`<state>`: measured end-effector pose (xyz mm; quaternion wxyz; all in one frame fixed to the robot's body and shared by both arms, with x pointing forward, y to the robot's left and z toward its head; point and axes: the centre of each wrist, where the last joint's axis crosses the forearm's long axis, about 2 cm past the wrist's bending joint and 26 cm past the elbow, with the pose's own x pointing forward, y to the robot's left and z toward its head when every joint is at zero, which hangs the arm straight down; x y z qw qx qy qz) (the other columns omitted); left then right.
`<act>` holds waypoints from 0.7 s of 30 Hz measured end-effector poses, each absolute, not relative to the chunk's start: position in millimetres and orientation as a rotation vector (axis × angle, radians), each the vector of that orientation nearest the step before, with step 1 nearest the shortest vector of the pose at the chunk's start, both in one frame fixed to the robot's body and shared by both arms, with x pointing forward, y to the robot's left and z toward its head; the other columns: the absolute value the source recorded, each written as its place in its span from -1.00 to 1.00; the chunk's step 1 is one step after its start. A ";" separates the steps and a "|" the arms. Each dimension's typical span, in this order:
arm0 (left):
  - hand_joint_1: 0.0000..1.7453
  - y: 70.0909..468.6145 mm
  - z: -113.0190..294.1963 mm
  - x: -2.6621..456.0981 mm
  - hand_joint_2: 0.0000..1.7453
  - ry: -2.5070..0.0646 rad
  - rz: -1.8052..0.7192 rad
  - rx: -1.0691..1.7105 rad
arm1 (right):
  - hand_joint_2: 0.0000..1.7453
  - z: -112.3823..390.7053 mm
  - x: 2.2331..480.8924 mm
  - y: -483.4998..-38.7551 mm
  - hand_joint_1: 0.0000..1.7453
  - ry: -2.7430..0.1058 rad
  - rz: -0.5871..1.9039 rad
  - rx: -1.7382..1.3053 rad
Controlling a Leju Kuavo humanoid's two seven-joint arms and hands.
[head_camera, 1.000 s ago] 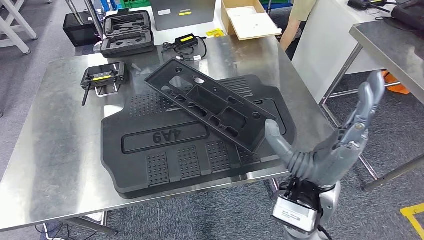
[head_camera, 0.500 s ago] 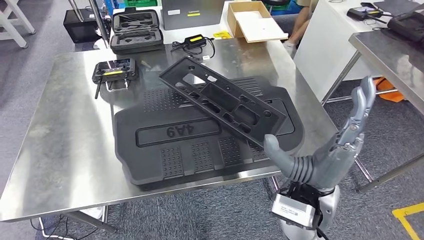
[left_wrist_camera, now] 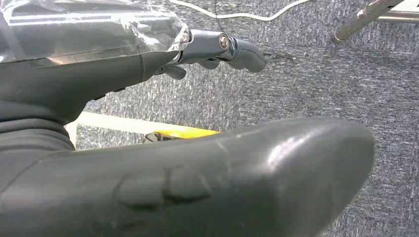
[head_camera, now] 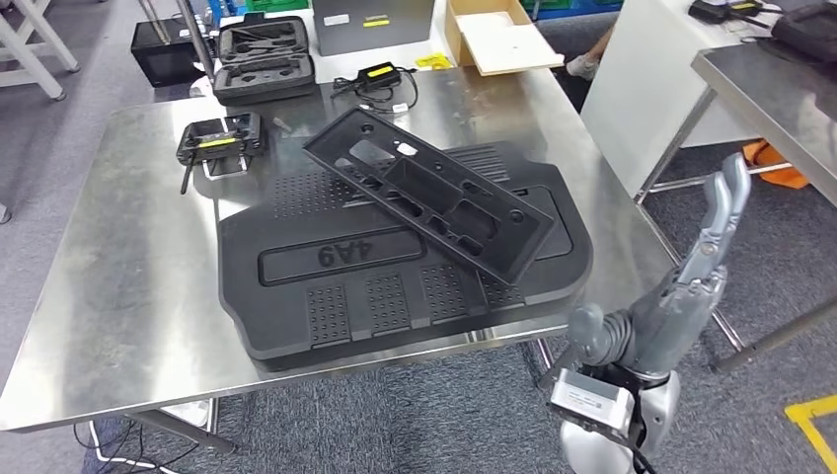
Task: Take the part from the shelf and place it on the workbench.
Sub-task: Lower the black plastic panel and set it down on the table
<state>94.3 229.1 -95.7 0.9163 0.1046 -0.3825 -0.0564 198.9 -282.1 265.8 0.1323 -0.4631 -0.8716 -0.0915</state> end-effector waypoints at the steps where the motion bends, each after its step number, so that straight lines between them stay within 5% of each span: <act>1: -1.00 229.1 -95.8 94.0 -1.00 -0.786 -0.116 0.216 | -1.00 265.4 198.6 -282.6 -1.00 -2.524 -0.267 -1.344; 21: -1.00 228.4 -96.2 91.2 -1.00 -0.777 -0.106 0.225 | -1.00 256.5 192.9 -292.9 -1.00 -2.449 -0.267 -1.374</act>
